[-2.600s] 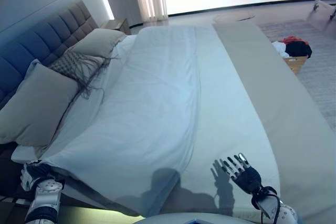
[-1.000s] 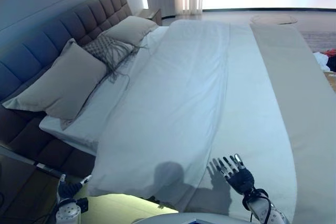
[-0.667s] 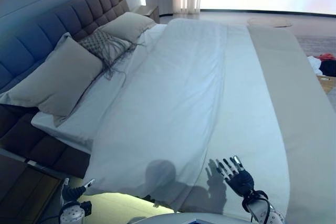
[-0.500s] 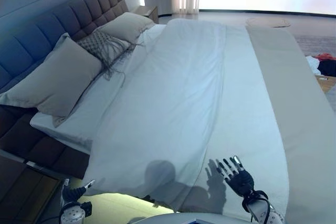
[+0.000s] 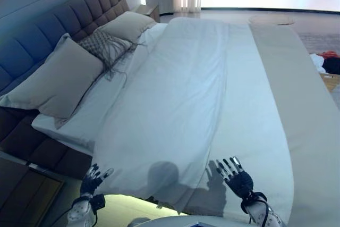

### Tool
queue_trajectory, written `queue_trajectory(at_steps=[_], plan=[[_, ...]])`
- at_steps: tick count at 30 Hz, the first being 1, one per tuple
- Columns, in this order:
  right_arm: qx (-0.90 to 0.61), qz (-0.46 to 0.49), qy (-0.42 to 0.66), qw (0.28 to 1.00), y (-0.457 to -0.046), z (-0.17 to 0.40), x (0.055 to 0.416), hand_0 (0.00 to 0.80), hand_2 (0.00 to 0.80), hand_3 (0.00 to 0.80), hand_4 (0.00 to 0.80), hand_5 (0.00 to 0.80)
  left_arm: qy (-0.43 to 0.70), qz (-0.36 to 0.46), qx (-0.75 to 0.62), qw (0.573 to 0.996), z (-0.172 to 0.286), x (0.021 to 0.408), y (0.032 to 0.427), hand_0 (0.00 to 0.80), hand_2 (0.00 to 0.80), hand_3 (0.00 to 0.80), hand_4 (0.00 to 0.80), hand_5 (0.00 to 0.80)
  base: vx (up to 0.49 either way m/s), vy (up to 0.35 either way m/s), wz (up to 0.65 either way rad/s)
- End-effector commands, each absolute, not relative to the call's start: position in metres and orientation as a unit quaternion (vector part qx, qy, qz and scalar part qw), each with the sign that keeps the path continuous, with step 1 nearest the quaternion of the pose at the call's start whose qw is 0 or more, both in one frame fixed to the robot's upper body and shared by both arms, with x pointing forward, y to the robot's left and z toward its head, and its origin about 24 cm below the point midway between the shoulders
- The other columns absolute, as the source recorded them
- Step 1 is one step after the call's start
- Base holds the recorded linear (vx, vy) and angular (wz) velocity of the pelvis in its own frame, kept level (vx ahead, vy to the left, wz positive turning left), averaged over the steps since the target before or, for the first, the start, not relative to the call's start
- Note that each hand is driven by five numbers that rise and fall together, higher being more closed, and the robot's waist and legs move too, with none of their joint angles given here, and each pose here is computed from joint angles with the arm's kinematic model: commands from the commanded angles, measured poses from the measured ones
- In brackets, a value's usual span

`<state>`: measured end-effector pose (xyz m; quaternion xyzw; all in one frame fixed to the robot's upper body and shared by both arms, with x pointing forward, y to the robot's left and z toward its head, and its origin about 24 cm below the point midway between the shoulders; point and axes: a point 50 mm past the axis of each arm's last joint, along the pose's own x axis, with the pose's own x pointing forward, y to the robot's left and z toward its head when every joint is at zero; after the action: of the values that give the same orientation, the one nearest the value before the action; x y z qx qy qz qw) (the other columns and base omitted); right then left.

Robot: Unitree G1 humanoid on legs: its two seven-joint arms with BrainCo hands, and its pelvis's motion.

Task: Make the bed neatly

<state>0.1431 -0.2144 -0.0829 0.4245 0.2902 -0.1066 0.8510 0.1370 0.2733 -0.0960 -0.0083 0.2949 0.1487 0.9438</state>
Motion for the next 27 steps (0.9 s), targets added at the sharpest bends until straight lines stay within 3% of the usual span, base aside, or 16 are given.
queue_trajectory(at_steps=[1, 8, 16, 20, 27], plan=[[0.462, -0.076, 0.227, 0.854, -0.202, -0.066, 0.167, 0.000, 0.000, 0.000, 0.000, 0.000, 0.218, 0.172, 0.000, 0.961, -0.061, 0.164, 0.302, 0.000, 0.000, 0.000, 0.000, 0.000, -0.092, 0.045, -0.07], [0.465, -0.047, 0.251, 0.847, -0.190, -0.073, 0.161, 0.000, 0.000, 0.000, 0.000, 0.000, 0.203, 0.199, -0.008, 0.959, -0.057, 0.167, 0.302, 0.000, 0.000, 0.000, 0.000, 0.000, -0.070, -0.118, -0.23], [0.448, -0.093, 0.240, 0.856, -0.219, -0.069, 0.161, 0.000, 0.000, 0.000, 0.000, 0.000, 0.219, 0.179, -0.058, 0.957, -0.070, 0.158, 0.285, 0.000, 0.000, 0.000, 0.000, 0.000, -0.012, -0.059, -0.01], [0.448, -0.093, 0.236, 0.858, -0.226, -0.062, 0.171, 0.000, 0.000, 0.000, 0.000, 0.000, 0.222, 0.194, -0.096, 0.951, -0.078, 0.149, 0.279, 0.000, 0.000, 0.000, 0.000, 0.000, -0.025, 0.337, -0.11], [0.439, -0.084, 0.245, 0.860, -0.220, -0.058, 0.182, 0.000, 0.000, 0.000, 0.000, 0.000, 0.224, 0.174, -0.084, 0.955, -0.079, 0.157, 0.270, 0.000, 0.000, 0.000, 0.000, 0.000, 0.067, 0.578, -0.09]])
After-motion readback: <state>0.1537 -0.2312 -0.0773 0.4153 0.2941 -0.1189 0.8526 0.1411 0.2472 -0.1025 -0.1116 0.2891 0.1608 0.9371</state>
